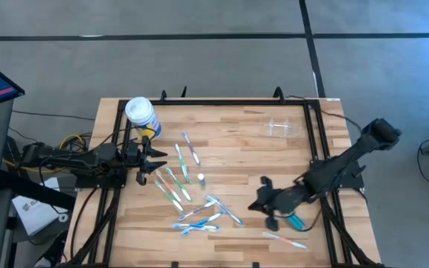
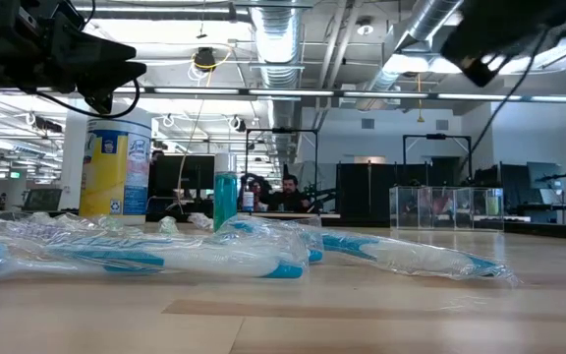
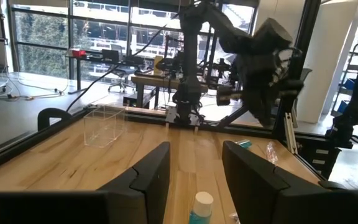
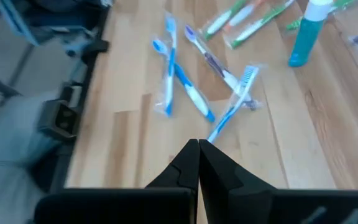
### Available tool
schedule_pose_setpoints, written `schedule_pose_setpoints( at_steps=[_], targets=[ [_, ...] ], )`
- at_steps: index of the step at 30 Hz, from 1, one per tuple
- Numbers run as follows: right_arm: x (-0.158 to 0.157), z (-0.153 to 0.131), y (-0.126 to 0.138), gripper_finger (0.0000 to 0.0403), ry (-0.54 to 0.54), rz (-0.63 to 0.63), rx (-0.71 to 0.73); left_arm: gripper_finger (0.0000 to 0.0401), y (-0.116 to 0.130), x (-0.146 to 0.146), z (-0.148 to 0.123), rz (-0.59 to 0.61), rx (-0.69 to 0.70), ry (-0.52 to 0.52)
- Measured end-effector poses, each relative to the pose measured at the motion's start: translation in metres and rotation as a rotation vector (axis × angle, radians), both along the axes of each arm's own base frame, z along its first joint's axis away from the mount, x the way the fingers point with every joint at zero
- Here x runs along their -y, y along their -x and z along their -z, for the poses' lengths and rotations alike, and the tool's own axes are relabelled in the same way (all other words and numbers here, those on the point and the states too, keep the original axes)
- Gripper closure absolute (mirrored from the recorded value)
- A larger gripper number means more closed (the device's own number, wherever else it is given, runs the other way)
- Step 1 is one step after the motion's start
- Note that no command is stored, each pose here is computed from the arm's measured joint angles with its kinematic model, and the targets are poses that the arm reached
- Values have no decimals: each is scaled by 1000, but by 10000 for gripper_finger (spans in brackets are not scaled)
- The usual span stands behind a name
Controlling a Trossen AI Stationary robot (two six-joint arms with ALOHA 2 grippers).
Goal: Pick & Place toothbrushing station
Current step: Put the left mouthwash into the middle transparent organizer
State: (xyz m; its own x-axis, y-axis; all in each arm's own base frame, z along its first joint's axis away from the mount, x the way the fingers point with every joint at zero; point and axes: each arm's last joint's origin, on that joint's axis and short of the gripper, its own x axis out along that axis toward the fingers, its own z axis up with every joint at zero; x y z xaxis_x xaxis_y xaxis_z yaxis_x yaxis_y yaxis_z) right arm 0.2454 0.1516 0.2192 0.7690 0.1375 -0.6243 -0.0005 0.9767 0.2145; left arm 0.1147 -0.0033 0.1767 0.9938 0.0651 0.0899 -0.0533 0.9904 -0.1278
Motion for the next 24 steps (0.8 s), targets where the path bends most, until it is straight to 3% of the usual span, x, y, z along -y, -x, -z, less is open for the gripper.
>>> schedule_pose_setpoints(
  at_steps=[5, 10, 19, 24],
  targets=[
    [-5, 11, -32, 402, 84, -6, -35, 261, 0, 0, 0, 0, 1, 0],
    [-2, 14, -48, 401, 110, 6, -42, 261, 0, 0, 0, 0, 0, 0],
    [6, 12, -52, 402, 109, 33, -38, 261, 0, 0, 0, 0, 3, 1],
    [6, 12, -52, 402, 128, 17, -36, 261, 0, 0, 0, 8, 7, 50]
  ],
)
